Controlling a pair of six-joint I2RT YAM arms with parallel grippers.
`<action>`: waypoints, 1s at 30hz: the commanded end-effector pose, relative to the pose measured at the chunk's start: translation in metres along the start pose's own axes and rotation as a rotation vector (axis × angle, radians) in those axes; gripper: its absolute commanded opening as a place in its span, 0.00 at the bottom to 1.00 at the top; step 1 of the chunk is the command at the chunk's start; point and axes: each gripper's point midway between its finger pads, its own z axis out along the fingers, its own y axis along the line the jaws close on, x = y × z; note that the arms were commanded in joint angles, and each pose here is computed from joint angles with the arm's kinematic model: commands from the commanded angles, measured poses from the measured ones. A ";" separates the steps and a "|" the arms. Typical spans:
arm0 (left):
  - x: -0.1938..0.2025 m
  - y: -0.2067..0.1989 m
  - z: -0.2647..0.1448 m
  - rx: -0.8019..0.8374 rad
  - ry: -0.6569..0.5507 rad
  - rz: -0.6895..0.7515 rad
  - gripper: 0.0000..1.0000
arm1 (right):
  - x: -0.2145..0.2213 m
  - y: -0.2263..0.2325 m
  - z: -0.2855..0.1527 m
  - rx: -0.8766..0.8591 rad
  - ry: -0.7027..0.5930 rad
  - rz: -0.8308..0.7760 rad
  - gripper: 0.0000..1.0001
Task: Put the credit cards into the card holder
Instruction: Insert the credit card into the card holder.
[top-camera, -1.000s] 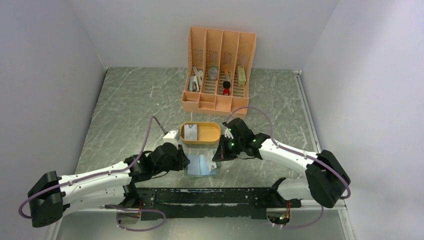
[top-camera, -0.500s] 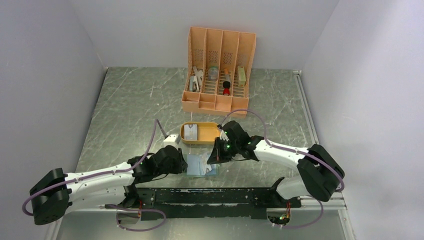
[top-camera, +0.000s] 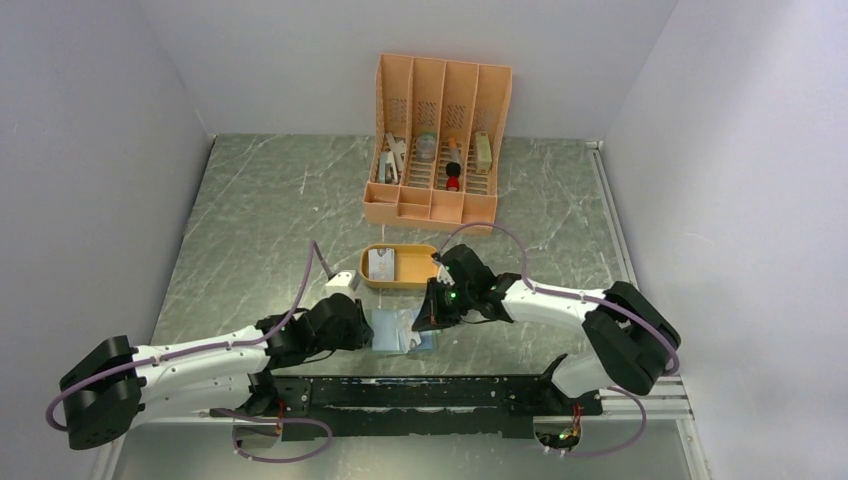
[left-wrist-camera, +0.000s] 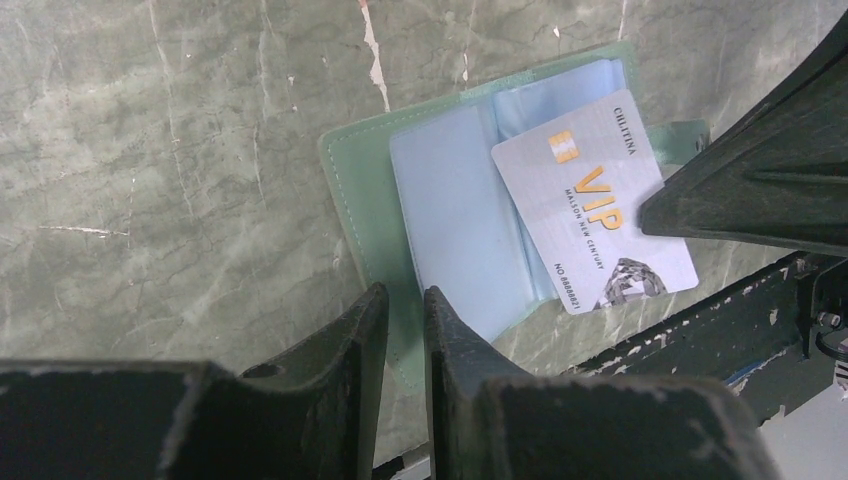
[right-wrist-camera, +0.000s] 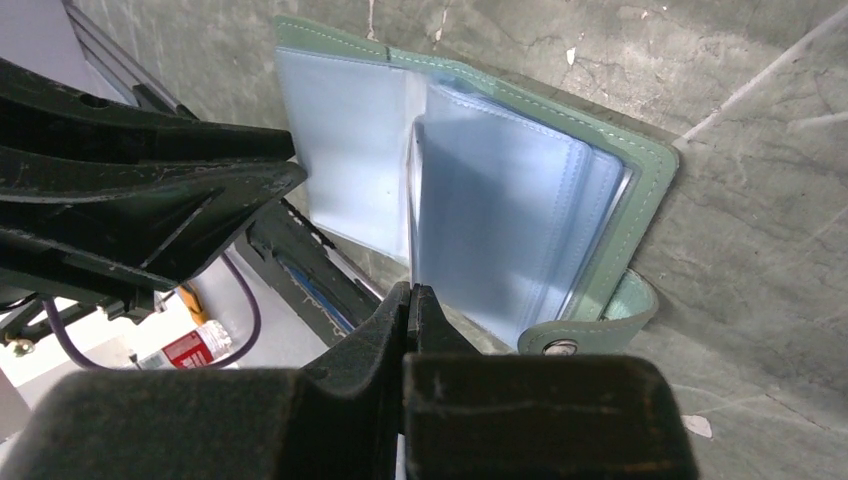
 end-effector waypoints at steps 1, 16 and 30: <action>-0.004 -0.003 0.000 0.020 -0.027 -0.017 0.25 | 0.004 -0.005 0.005 0.006 0.005 0.012 0.00; 0.002 0.003 0.000 0.013 -0.019 -0.025 0.25 | 0.004 0.000 0.016 -0.030 0.001 0.031 0.00; 0.004 0.016 -0.001 -0.043 -0.019 -0.027 0.22 | 0.003 -0.008 0.025 -0.003 -0.010 0.028 0.00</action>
